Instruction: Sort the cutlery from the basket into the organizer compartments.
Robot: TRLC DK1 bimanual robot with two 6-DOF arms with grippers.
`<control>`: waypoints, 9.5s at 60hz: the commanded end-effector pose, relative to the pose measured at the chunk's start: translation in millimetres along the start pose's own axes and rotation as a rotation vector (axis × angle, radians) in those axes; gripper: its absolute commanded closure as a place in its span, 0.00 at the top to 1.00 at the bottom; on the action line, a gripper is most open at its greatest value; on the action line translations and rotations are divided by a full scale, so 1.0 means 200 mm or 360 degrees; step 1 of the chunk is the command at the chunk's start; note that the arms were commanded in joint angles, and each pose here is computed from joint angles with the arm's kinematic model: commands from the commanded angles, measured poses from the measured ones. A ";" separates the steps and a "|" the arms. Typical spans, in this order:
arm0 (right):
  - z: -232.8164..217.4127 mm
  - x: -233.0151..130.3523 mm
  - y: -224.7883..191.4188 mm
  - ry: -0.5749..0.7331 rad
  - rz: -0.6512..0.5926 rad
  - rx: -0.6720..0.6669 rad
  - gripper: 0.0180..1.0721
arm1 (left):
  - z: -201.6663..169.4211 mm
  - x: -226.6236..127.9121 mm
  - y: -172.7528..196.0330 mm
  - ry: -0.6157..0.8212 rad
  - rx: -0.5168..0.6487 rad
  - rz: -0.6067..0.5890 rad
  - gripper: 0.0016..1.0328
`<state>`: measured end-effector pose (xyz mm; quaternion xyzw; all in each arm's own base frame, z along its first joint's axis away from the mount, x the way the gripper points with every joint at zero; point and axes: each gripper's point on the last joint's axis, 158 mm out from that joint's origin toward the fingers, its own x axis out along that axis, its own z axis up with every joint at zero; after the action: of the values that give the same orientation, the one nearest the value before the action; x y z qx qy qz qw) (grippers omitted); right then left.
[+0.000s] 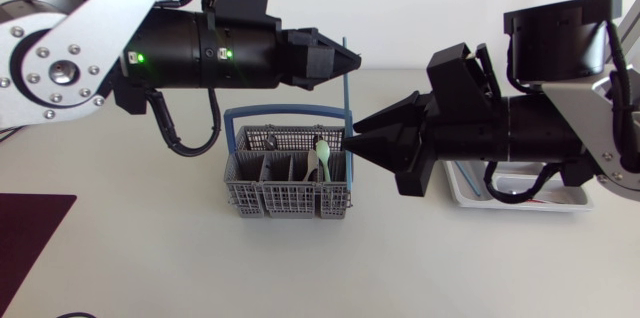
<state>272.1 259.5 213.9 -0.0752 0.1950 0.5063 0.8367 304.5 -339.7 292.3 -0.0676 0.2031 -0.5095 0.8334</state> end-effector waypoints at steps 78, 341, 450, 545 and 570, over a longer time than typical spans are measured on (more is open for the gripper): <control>-0.23 -0.21 -0.27 0.0146 -0.0242 0.0201 0.05 | 0.30 -0.27 0.42 -0.0091 0.0281 0.0418 0.65; -0.71 -0.42 -0.81 0.0519 -0.0911 0.0349 0.56 | -0.22 -0.25 0.25 0.1090 0.2700 0.0329 0.03; -0.28 -0.17 -0.24 0.0230 -0.0946 -0.0818 0.26 | -0.43 0.22 0.03 0.1133 0.0123 0.0113 0.03; -0.84 -0.44 -0.57 0.0502 -0.0703 -0.0514 0.06 | -0.33 0.03 0.37 0.0895 0.0705 0.0475 0.64; -1.11 -0.65 -0.91 0.0684 -0.0493 -0.0298 0.06 | -0.51 0.01 0.34 0.0991 0.0914 0.0442 0.63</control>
<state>315.6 8.4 55.4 -0.2749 0.3032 0.3461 0.8442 328.9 -299.9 181.0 0.3360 0.3084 -0.4177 0.7858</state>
